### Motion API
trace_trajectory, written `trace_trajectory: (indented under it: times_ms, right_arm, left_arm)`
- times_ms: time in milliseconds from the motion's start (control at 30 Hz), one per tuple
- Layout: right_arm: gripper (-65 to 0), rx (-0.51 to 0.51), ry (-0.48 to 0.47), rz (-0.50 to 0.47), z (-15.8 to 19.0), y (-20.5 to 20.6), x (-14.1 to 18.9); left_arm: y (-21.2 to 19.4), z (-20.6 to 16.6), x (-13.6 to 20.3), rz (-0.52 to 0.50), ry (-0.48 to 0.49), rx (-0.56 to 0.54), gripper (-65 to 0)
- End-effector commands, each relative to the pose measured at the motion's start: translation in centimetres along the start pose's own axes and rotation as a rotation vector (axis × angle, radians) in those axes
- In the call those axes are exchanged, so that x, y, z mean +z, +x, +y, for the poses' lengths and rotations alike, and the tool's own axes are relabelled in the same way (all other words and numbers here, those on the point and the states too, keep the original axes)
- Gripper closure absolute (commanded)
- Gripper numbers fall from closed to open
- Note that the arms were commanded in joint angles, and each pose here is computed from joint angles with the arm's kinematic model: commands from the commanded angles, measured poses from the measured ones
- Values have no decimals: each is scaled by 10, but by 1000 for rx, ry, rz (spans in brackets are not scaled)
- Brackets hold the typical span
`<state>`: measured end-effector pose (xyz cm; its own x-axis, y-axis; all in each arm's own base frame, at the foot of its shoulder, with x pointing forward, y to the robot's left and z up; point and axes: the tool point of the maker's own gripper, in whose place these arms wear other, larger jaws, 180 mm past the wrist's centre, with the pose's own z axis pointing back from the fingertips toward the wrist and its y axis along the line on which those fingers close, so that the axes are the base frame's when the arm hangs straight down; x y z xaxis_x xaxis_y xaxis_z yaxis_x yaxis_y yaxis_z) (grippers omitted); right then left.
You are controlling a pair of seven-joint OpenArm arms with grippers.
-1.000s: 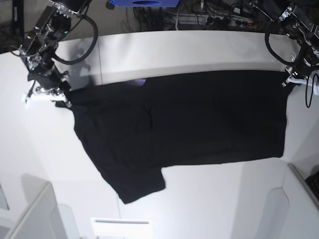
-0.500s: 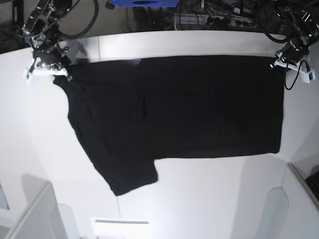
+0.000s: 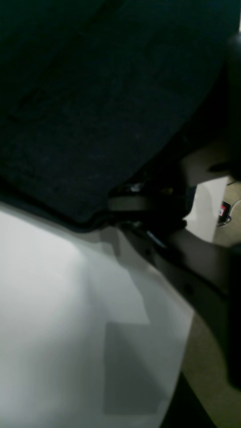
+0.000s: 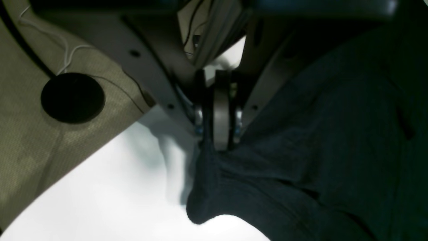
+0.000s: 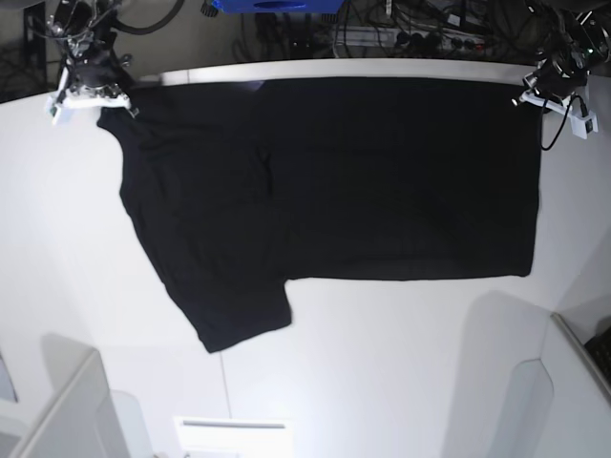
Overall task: Fold the T-shirt properly
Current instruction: 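Drag the folded shirt toward the arm bases with both grippers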
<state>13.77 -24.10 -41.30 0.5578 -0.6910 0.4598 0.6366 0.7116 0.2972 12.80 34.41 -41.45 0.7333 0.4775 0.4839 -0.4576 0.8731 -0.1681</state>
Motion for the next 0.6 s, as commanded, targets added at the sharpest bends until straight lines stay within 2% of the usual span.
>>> trace_trajectory:
  times_ms: [0, 567]
  right_arm:
    - [0, 18, 4, -40, 0, 10, 4]
    - [0, 24, -1, -32, -3, 7, 5]
  left_arm:
    - [9, 4, 6, -29, 9, -23, 0]
    - [7, 7, 20, -35, 32, -59, 0]
